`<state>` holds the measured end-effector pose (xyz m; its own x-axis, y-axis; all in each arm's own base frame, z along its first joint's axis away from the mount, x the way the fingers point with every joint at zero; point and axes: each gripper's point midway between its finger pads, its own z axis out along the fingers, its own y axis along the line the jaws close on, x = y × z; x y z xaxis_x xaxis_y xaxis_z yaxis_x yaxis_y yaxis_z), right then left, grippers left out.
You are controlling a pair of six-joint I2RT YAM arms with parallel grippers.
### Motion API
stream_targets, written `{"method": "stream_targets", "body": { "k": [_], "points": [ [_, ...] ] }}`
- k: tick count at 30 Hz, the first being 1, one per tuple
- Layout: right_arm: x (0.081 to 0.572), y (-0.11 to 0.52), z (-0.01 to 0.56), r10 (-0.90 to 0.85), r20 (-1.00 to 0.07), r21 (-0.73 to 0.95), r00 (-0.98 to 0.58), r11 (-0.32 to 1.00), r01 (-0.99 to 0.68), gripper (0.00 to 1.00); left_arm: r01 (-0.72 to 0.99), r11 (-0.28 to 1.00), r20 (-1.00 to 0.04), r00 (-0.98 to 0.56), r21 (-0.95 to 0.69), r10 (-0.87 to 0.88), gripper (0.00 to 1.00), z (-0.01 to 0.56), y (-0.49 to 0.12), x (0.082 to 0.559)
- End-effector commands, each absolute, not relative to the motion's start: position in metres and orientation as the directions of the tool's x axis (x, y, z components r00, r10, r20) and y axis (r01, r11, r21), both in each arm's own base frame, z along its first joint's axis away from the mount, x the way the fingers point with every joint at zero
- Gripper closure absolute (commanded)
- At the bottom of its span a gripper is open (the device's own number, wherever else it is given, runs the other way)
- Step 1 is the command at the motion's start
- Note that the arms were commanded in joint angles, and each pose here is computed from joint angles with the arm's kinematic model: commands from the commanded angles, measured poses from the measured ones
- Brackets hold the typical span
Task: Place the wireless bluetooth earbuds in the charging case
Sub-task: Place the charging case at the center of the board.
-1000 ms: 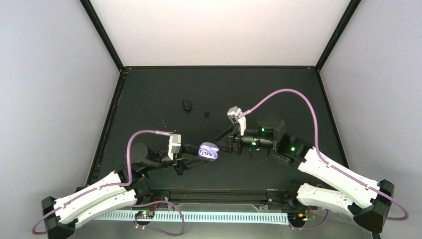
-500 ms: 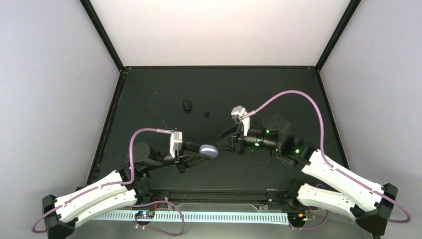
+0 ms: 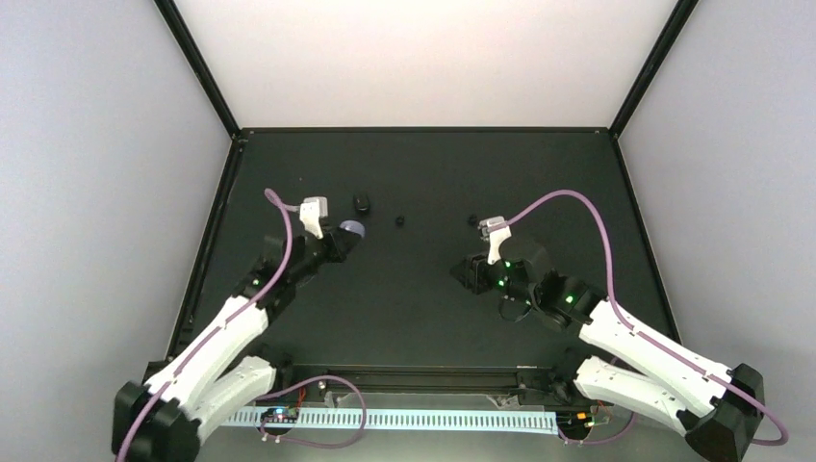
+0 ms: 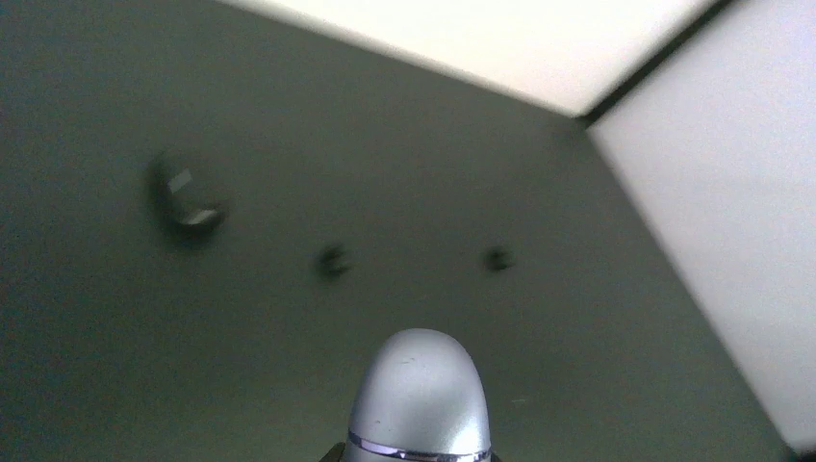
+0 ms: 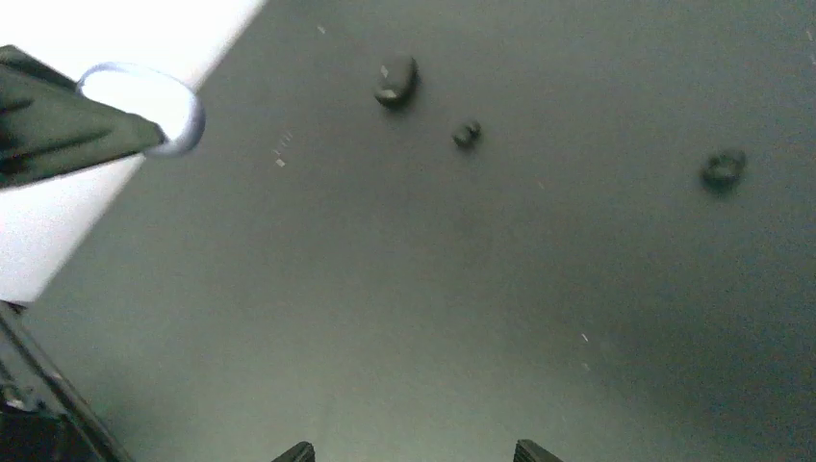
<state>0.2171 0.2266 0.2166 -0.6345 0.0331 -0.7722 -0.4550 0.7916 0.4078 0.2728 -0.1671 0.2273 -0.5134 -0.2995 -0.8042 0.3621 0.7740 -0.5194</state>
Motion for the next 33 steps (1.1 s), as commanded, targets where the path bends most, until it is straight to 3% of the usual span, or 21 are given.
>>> {"method": "stream_targets", "body": {
  "k": [1, 8, 14, 17, 19, 25, 29, 33],
  "points": [
    [0.220, 0.211, 0.203, 0.077, -0.762, 0.405, -0.643, 0.832, -0.380, 0.46, 0.066, 0.783, -0.570, -0.724, -0.618, -0.389, 0.99, 0.149, -0.132, 0.292],
    [0.217, 0.204, 0.203, 0.079, -0.768, 0.400, -0.636, 0.834, -0.380, 0.45, -0.213, 0.833, -0.439, -0.768, -0.511, -0.466, 0.98, 0.076, -0.076, 0.323],
    [0.218, 0.202, 0.209, 0.057, -0.782, 0.371, -0.620, 0.843, -0.390, 0.43, -0.282, 0.823, -0.328, -0.816, -0.493, -0.476, 0.96, 0.035, -0.072, 0.339],
    [0.219, 0.202, 0.214, 0.053, -0.790, 0.363, -0.611, 0.843, -0.396, 0.43, -0.305, 0.819, -0.306, -0.818, -0.486, -0.486, 0.77, 0.028, -0.071, 0.343],
    [0.219, 0.201, 0.218, 0.053, -0.794, 0.361, -0.606, 0.843, -0.399, 0.43, -0.312, 0.817, -0.312, -0.811, -0.485, -0.495, 0.53, 0.030, -0.070, 0.345],
    [0.218, 0.201, 0.225, 0.032, -0.801, 0.343, -0.598, 0.843, -0.414, 0.43, -0.313, 0.849, -0.426, -0.758, -0.425, -0.493, 0.03, 0.066, -0.052, 0.355],
    [0.217, 0.199, 0.226, 0.019, -0.803, 0.329, -0.596, 0.847, -0.417, 0.43, -0.264, 0.887, -0.549, -0.708, -0.378, -0.444, 0.01, 0.106, -0.051, 0.377],
    [0.218, 0.198, 0.224, 0.008, -0.800, 0.319, -0.600, 0.853, -0.413, 0.43, -0.214, 0.919, -0.601, -0.703, -0.332, -0.380, 0.01, 0.123, -0.070, 0.410]
  ]
}}
